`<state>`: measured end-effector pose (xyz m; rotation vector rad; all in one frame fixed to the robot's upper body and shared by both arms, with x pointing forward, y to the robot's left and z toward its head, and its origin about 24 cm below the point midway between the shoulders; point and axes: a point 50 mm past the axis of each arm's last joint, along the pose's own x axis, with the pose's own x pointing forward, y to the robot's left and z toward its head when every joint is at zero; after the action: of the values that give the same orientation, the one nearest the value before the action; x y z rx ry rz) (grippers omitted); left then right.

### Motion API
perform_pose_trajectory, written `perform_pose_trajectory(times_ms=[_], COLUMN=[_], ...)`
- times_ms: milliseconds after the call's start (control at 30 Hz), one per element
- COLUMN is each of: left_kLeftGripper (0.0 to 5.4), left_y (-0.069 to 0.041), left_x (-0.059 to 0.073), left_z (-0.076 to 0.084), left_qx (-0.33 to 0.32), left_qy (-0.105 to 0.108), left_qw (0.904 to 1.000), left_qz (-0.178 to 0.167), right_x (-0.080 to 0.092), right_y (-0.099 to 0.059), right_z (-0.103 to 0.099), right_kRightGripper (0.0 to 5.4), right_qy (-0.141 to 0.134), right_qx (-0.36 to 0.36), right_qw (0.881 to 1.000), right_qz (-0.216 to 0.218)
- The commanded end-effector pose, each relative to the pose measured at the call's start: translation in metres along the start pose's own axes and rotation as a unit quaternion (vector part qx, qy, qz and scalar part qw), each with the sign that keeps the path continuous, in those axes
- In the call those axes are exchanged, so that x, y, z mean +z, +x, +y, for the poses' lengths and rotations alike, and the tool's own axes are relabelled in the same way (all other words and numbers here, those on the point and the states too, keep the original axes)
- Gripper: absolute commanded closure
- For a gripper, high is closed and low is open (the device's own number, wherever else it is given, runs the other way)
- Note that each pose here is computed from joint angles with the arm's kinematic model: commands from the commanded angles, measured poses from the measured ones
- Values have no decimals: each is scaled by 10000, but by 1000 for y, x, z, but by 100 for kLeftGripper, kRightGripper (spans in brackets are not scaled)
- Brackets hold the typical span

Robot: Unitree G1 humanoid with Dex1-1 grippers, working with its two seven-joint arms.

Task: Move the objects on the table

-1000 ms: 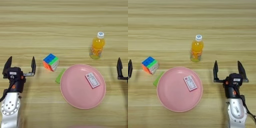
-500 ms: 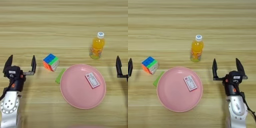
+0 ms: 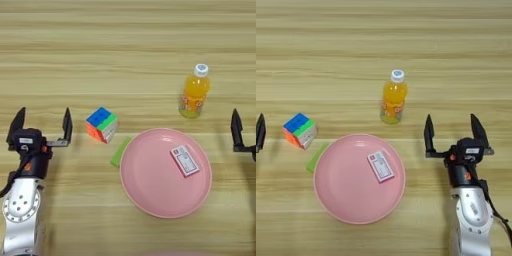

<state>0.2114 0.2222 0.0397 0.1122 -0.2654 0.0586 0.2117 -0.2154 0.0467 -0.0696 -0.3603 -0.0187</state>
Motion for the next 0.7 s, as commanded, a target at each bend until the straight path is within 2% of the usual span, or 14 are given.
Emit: perform_pose_trajectory(times_ms=[33,700], left_kLeftGripper=[2,2], left_y=[2,1], left_x=[0,3], left_z=[1,-2], left_qx=[-9,-133], left_qy=[61,44], left_qw=[10000,9999], left_qz=[-20,-20], right_x=[-1,1], right_y=[2,2], right_z=[-2,-5], right_kRightGripper=[0,0], right_qy=[-17,55], right_qx=[-25,-63], right_qw=[10000,10000], right_qz=[9,30])
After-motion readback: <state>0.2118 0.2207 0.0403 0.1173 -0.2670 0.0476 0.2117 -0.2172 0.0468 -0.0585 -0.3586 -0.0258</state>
